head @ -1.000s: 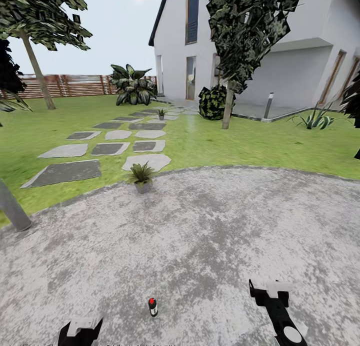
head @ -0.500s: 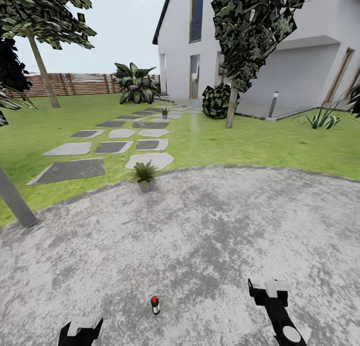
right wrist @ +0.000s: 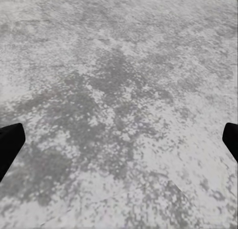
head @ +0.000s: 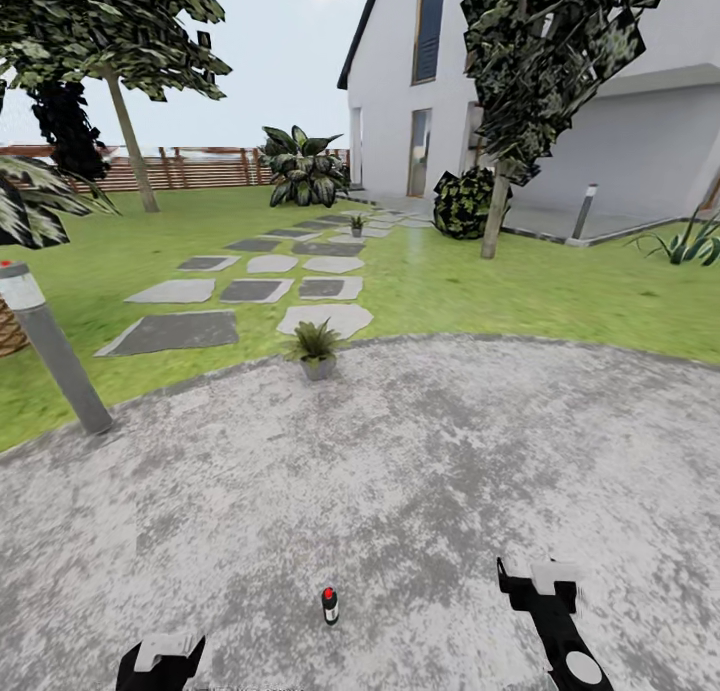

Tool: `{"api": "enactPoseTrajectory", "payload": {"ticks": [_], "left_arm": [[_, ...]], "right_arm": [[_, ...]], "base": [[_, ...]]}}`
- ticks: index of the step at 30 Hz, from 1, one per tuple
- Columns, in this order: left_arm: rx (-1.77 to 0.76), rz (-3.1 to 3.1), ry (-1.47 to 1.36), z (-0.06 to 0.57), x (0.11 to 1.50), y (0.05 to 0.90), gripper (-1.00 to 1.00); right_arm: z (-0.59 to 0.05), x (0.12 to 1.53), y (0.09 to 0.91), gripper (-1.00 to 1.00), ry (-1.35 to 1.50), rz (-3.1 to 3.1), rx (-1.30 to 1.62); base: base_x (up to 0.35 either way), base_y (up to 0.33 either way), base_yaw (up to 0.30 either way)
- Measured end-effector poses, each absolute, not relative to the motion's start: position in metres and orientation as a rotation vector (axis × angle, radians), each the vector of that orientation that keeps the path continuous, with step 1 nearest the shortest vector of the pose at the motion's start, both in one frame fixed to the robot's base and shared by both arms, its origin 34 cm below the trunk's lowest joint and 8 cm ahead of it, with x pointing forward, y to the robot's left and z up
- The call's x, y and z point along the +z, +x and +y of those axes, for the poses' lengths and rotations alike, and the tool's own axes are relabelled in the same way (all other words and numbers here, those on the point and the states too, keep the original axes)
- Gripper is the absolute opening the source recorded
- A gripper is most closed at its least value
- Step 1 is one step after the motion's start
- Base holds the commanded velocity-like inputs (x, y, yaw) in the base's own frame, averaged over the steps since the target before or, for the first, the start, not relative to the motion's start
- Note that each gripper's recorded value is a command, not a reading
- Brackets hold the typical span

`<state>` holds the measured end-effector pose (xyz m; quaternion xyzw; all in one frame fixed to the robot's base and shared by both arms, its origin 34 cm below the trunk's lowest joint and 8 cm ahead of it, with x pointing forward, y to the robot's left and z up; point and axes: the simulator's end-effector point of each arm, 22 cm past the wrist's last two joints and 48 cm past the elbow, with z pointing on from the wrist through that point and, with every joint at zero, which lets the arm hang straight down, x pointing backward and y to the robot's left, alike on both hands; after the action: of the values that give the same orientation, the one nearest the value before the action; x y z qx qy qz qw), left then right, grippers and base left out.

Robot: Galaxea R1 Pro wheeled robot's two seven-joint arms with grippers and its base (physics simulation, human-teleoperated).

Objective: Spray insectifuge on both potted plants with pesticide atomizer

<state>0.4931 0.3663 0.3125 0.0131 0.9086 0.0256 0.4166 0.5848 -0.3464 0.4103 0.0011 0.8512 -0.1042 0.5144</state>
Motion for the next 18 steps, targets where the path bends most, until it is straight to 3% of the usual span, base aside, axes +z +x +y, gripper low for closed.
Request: {"api": "enactPoseTrajectory", "payload": {"ticks": [18], "left_arm": [[0.064, 2.272, 0.036, 0.3657, 0.3137, 0.4938, 1.00]], "right_arm": [[-0.3466, 0.4097, 0.5844, 1.00, 0.000, 2.048, -0.250]], "base": [[0.000, 0.000, 0.277]]}}
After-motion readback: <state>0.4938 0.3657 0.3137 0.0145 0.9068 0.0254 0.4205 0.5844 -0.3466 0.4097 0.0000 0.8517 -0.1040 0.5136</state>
